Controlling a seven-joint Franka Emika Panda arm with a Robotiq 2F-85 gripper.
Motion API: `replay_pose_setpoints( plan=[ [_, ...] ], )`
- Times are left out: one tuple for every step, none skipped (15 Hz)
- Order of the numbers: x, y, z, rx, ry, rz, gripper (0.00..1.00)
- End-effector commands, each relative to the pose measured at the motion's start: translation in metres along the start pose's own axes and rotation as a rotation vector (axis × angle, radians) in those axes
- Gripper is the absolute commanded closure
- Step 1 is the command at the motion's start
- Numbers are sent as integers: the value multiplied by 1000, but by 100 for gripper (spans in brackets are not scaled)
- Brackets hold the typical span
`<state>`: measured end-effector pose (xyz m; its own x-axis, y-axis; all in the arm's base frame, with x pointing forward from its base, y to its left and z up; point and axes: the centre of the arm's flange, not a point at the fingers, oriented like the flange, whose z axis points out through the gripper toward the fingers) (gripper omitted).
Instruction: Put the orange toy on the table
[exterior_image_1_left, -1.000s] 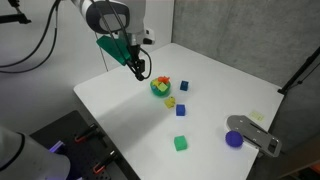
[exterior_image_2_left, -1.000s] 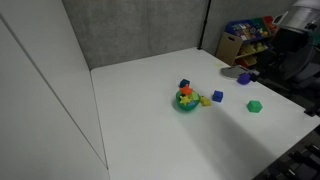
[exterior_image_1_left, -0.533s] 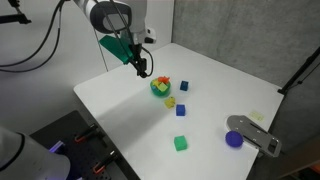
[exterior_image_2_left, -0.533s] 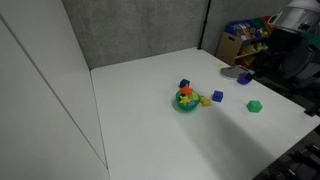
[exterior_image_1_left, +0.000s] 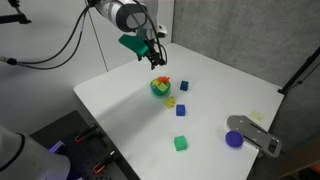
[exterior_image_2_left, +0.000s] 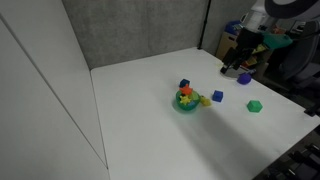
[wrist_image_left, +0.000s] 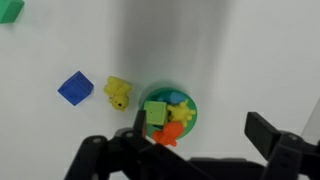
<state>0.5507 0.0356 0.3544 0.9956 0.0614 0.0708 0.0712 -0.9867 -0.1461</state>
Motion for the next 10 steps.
replay_pose_setpoints(
  plan=[
    [59,-5,26,-70,-9,16,0],
    [68,-7,38,-86,-20,18,0],
    [77,-8,49,-105,-28,20,0],
    [87,-10,62,-120,-39,19,0],
    [94,-11,73,-131,-49,19,0],
    [103,-13,87,-150,-54,13,0],
    [110,-15,99,-164,-63,9,0],
    [118,-17,111,-185,-65,4,0],
    [125,-19,123,-195,-71,0,0],
    [132,-24,135,-204,-74,-1,0]
  ],
)
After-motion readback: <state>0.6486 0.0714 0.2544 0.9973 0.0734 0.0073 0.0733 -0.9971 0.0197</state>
